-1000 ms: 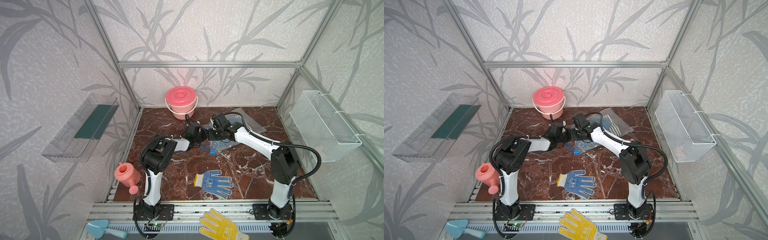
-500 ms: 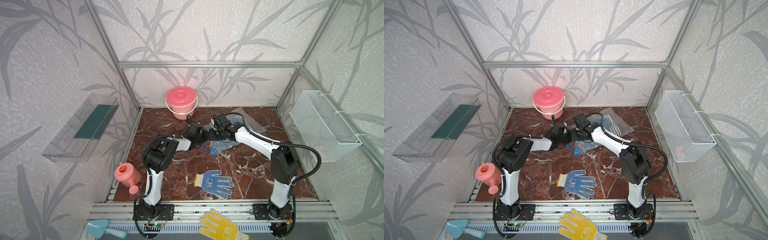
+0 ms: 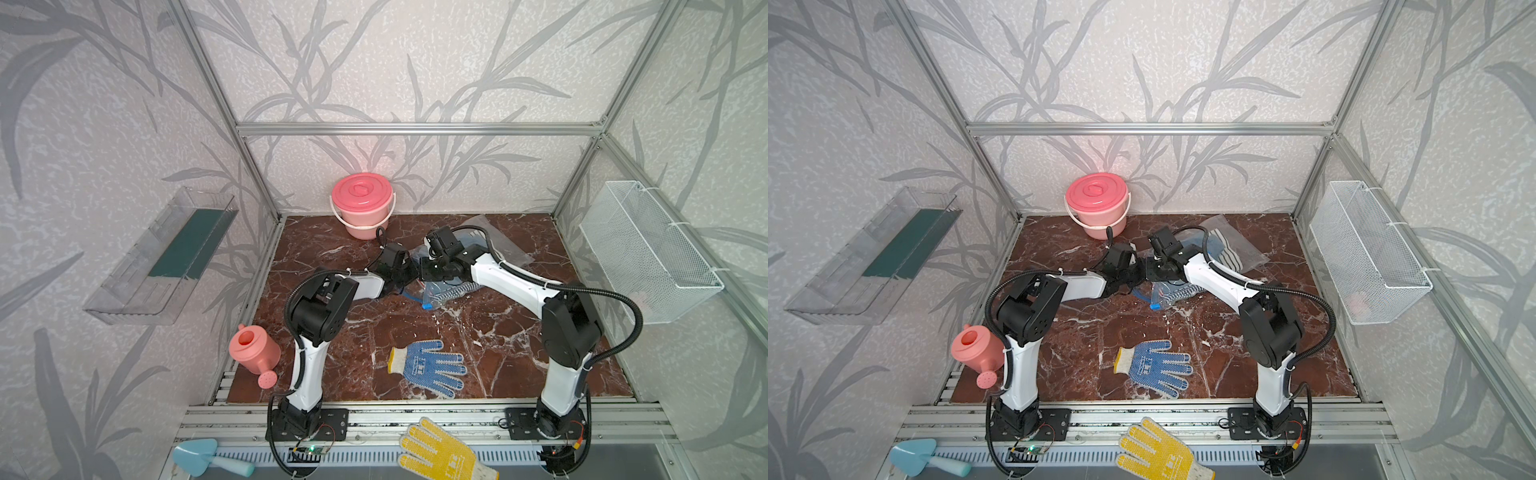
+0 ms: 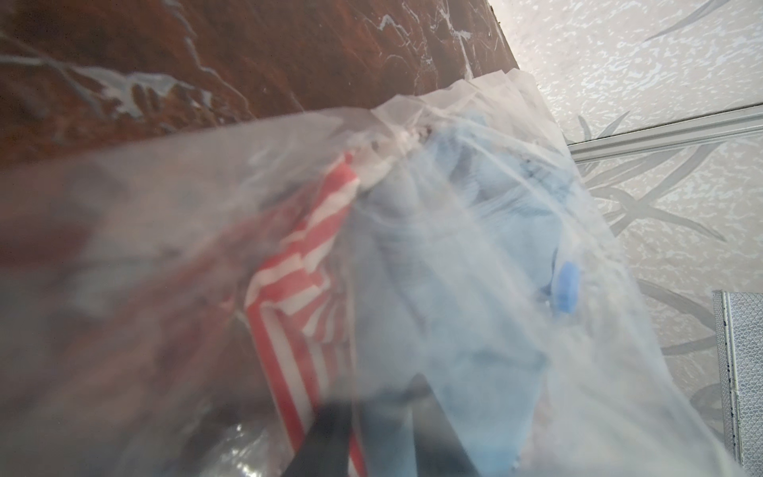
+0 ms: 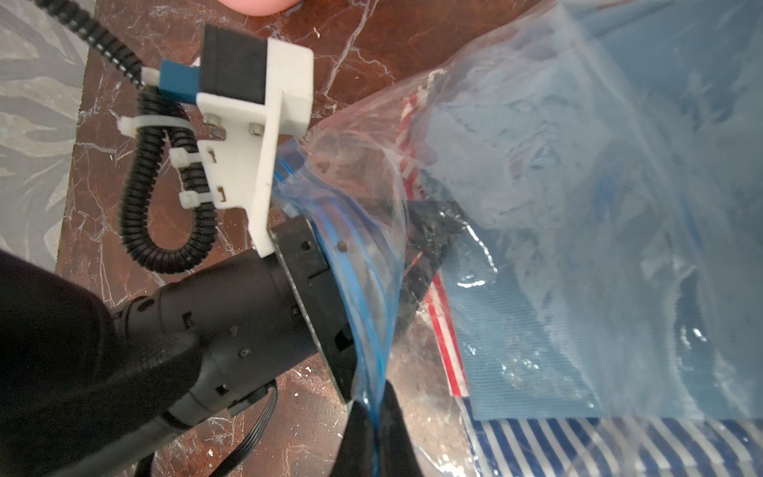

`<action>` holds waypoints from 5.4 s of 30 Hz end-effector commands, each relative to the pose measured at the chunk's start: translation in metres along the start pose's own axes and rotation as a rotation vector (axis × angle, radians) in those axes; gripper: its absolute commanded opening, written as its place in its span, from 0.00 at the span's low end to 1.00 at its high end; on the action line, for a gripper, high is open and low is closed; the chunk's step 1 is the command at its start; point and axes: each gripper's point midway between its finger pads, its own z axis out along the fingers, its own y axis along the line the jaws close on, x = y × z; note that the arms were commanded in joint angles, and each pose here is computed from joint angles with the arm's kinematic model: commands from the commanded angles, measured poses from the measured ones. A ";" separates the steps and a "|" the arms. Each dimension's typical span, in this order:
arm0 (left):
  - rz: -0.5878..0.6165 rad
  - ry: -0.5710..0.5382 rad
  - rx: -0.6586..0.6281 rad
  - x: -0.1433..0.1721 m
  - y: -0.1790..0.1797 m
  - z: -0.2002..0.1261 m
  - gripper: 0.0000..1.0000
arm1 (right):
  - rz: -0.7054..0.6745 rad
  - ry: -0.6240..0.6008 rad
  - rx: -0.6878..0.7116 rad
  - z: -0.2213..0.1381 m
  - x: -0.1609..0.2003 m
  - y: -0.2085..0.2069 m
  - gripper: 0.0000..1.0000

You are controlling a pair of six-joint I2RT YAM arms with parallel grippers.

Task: Take the tank top out of the vacuum bag
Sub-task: Take out the tank top from the vacuum bag.

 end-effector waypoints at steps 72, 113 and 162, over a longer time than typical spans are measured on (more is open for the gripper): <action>0.074 -0.005 0.043 0.001 -0.037 -0.047 0.00 | 0.062 -0.034 0.164 -0.011 -0.005 -0.041 0.00; -0.066 0.078 -0.083 0.039 -0.017 -0.015 0.46 | 0.156 -0.048 -0.030 -0.001 -0.022 -0.021 0.00; 0.002 -0.015 -0.102 0.009 -0.033 -0.054 0.00 | 0.180 -0.036 0.111 0.007 -0.004 -0.056 0.00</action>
